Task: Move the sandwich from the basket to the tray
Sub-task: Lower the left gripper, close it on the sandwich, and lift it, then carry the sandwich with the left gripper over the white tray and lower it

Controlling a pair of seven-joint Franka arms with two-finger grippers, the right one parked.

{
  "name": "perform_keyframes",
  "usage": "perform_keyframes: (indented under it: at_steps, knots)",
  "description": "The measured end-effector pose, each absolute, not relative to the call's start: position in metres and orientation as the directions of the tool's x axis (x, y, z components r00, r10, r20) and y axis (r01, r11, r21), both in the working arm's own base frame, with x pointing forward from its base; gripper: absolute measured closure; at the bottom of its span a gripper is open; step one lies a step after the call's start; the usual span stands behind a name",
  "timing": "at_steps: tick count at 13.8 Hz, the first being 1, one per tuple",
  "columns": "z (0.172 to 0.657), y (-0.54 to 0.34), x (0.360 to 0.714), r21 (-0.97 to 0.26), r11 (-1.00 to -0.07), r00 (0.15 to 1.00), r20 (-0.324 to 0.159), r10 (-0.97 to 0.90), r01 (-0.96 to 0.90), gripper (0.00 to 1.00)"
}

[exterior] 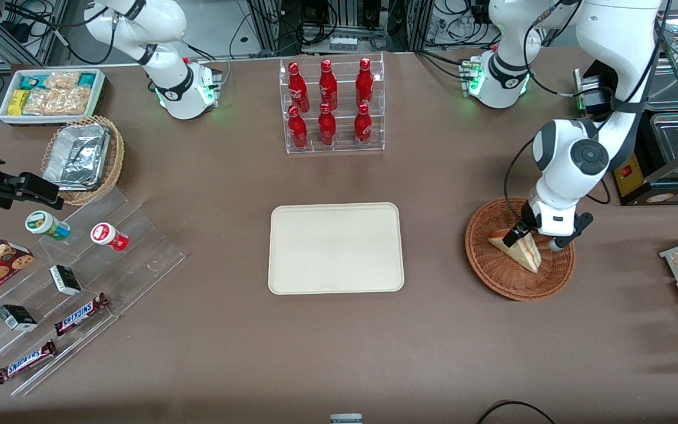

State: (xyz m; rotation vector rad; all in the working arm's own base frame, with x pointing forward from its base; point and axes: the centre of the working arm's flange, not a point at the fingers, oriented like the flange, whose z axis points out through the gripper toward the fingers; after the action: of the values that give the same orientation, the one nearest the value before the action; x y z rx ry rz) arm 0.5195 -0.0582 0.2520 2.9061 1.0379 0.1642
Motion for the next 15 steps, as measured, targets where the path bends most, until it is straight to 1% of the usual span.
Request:
perform_keyframes:
  at_steps: [1,3,5,6,7,9,11,13,15]
  knots:
    - [0.253,-0.058,0.52,0.089,-0.761,0.756,0.084,0.649,0.643,0.23]
    - [0.255,-0.058,0.522,0.095,-0.745,0.741,0.086,0.666,0.66,0.45]
    - [0.258,-0.058,0.525,0.103,-0.742,0.736,0.092,0.67,0.663,0.64]
    - [0.261,-0.059,0.527,0.108,-0.742,0.736,0.096,0.671,0.662,0.7]
    - [0.265,-0.059,0.529,0.114,-0.742,0.735,0.103,0.671,0.661,0.74]
    - [0.279,-0.059,0.531,0.106,-0.743,0.736,0.1,0.67,0.661,0.75]
    - [0.305,-0.065,0.533,0.058,-0.754,0.752,0.065,0.656,0.654,0.75]
    - [0.346,-0.085,0.538,-0.014,-0.784,0.784,0.019,0.62,0.62,0.74]
    - [0.394,-0.117,0.542,-0.08,-0.823,0.825,-0.011,0.566,0.563,0.73]
